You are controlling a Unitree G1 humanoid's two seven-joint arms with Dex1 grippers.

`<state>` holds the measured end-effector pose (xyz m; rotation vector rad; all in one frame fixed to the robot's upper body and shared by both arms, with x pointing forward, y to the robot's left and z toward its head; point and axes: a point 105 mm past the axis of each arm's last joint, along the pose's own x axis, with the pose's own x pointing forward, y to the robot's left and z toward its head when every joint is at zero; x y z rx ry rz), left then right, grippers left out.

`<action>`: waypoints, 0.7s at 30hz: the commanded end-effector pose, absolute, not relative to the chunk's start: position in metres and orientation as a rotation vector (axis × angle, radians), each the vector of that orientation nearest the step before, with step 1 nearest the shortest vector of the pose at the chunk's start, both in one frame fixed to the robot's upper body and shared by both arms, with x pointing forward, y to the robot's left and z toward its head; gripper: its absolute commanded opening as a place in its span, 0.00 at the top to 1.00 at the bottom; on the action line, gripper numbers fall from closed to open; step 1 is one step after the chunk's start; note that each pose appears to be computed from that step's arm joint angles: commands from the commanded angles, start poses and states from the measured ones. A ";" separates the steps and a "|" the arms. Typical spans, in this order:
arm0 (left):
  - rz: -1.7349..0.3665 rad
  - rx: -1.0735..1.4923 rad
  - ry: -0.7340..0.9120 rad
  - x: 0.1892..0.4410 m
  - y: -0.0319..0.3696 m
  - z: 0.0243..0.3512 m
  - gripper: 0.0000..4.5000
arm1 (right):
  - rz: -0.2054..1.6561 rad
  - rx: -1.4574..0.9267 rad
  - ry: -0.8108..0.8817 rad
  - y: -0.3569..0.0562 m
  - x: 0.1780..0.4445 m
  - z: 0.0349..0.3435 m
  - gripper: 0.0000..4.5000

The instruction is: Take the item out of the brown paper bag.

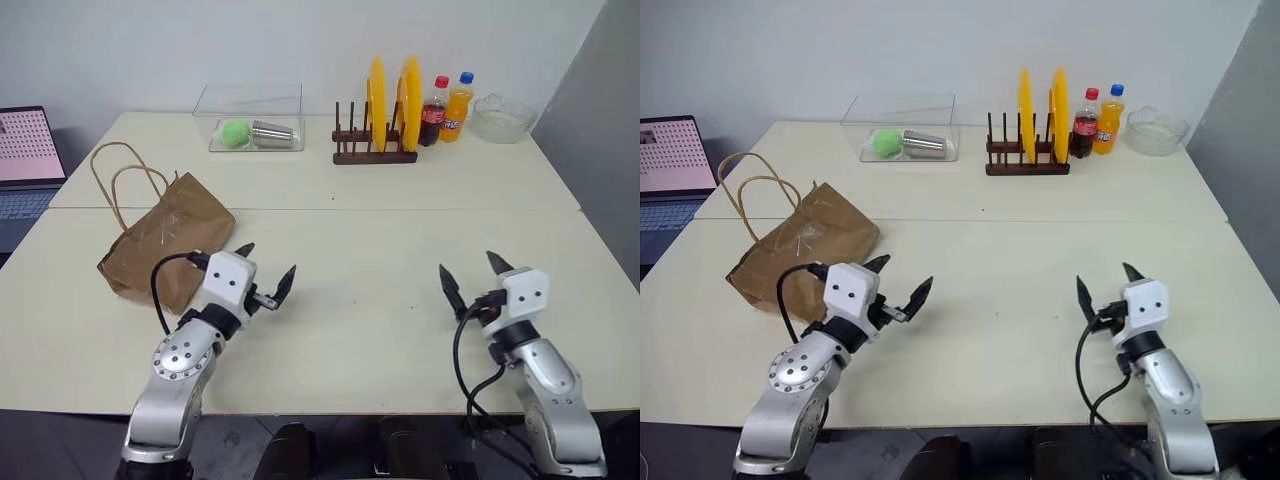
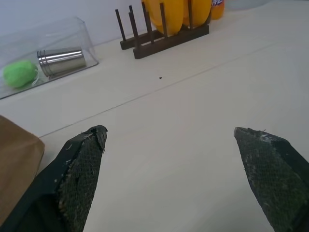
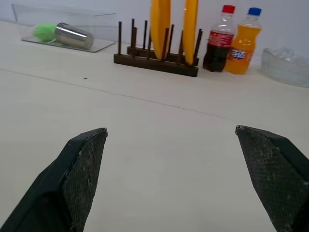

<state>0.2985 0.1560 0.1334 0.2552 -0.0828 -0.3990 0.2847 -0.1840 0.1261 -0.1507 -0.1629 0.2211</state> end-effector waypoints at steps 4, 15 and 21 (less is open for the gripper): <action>-0.420 0.289 -0.138 0.302 0.146 0.141 0.01 | 0.186 -0.101 -0.182 -0.194 0.289 0.125 0.00; -0.363 0.290 -0.125 0.305 0.153 0.133 0.01 | 0.220 -0.141 -0.148 -0.192 0.294 0.116 0.00; -0.307 0.288 -0.128 0.309 0.160 0.134 0.01 | 0.235 -0.150 -0.136 -0.187 0.296 0.115 0.00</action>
